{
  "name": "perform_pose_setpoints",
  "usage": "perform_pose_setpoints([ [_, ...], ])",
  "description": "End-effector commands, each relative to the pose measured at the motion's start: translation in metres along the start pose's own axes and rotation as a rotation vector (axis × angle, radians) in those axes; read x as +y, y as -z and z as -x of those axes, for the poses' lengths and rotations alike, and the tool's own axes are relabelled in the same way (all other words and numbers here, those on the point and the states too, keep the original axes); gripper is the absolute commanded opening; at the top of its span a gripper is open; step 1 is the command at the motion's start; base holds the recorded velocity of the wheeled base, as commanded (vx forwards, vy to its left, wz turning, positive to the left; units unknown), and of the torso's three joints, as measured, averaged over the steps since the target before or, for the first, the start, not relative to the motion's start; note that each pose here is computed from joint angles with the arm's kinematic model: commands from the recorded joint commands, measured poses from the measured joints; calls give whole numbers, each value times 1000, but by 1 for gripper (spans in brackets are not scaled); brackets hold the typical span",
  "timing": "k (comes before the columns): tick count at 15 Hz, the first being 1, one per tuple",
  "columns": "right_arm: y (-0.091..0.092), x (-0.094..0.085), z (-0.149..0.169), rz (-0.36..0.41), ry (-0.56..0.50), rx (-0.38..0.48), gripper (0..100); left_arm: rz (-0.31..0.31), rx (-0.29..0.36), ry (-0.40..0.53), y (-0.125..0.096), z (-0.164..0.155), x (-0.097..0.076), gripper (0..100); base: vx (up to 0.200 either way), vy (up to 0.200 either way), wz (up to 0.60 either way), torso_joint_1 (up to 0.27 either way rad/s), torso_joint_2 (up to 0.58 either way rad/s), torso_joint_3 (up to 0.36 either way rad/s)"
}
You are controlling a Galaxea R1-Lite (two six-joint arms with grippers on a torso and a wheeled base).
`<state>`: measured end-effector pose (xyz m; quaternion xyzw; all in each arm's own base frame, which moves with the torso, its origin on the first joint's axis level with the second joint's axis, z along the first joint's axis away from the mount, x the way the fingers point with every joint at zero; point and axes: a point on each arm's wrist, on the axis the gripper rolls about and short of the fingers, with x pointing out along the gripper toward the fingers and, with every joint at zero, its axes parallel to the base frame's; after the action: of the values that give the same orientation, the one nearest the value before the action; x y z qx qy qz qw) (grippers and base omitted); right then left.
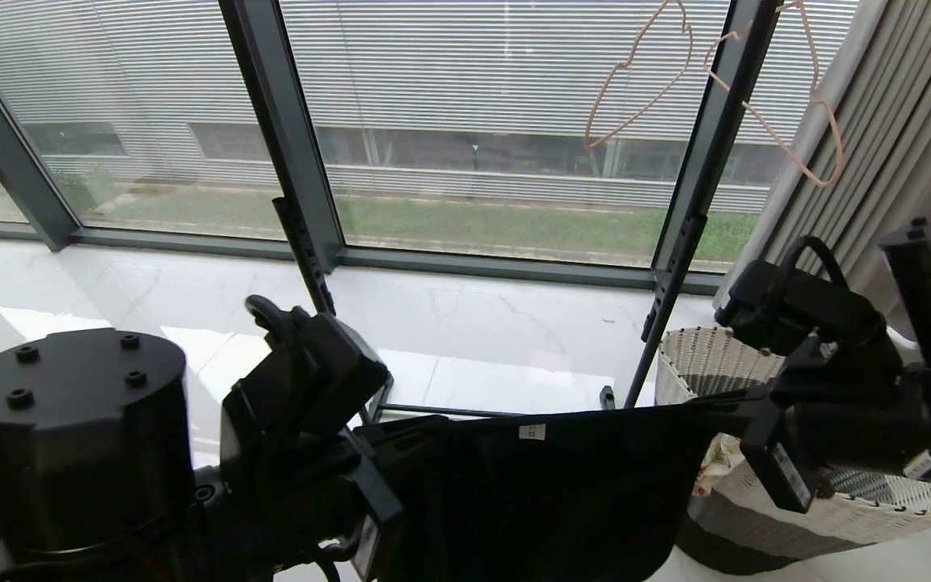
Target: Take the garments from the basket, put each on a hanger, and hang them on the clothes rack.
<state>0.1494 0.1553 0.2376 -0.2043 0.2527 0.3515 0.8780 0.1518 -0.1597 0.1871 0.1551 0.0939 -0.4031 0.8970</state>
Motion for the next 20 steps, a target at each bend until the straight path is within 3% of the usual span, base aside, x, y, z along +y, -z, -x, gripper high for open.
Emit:
perform_pose_setpoints([
  [1,19,6,24,33,-36,-29,0,-34,-9,8,-3,-25,1,0,0,0,0,0,0,0],
  [4,54,43,38,176,-224,-11,0,-41,-141,-12,-20,-64,1,0,0,0,0,0,0,0],
  [7,58,49,34,199,-247,12,0,-35,-142,-14,-23,-70,1,0,0,0,0,0,0,0],
  [9,50,35,30,125,-149,-32,0,36,-109,-29,-14,-63,-4,0,0,0,0,0,0,0],
  [11,29,25,23,62,-93,-106,0,132,-95,10,-11,-56,-20,0,0,0,0,0,0,0],
  [12,11,20,18,18,-69,-140,0,183,-44,63,-5,-49,-38,0,0,0,0,0,0,0],
  [13,-1,15,14,-2,-52,-159,0,172,44,90,6,-44,-54,0,0,0,0,0,0,0],
  [14,-8,12,12,-11,-41,-172,0,154,86,78,11,-44,-61,0,0,0,0,0,0,0],
  [20,-12,11,10,-14,-34,-171,0,140,103,31,14,-45,-65,0,0,0,0,0,0,0],
])
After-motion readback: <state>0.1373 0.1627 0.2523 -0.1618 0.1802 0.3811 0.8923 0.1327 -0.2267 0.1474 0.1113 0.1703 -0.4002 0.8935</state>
